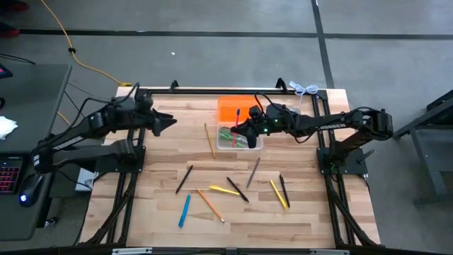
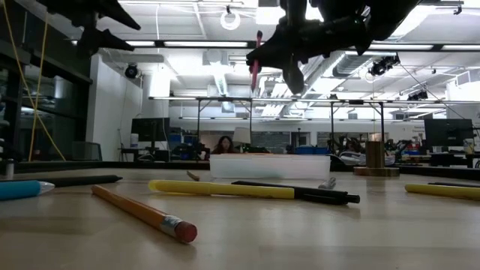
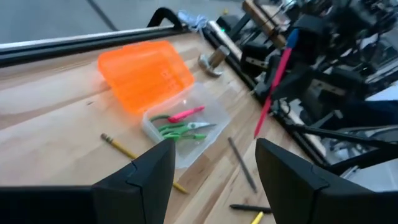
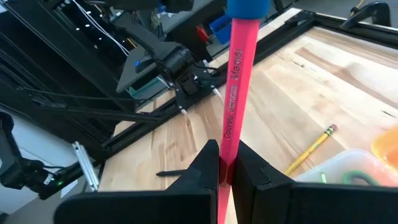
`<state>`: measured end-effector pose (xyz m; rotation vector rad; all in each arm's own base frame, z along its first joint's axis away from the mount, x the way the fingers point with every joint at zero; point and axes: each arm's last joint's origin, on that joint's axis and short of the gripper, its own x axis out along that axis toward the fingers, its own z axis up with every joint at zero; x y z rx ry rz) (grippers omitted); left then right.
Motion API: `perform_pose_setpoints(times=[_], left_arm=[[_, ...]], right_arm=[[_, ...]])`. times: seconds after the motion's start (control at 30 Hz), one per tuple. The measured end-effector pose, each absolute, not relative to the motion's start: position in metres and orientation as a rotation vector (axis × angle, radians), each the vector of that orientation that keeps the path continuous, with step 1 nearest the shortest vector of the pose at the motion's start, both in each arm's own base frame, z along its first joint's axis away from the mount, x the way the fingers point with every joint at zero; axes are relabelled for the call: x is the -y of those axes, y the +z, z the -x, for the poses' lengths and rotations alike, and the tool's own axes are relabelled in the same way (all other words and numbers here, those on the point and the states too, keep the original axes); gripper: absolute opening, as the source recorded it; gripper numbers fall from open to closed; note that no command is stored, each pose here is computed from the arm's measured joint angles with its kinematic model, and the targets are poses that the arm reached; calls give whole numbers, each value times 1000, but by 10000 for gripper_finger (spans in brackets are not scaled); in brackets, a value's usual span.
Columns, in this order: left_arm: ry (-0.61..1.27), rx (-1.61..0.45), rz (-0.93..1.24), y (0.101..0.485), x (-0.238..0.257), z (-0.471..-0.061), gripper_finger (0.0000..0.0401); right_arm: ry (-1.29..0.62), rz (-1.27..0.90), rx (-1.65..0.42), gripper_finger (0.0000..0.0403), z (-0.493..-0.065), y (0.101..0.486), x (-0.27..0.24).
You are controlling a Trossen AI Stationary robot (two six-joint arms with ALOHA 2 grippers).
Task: Pick & place school supplies into a supply box
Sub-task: Put the pink pencil into the supply box
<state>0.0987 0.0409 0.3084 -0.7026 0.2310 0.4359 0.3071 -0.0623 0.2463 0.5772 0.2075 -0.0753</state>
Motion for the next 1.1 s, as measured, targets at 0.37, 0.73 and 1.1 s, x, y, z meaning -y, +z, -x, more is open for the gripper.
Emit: perform_pose_setpoints(times=[0.37, 0.73, 1.1], left_arm=[[369, -112, 683, 278, -34, -86, 250], [338, -95, 680, 252, -35, -89, 250], [265, -58, 665, 231, -37, -98, 250]], right_arm=[[-173, -444, -358, 0, -315, 271, 66], [-274, -289, -436, 0, -318, 311, 71], [-318, -257, -452, 0, -317, 320, 71]])
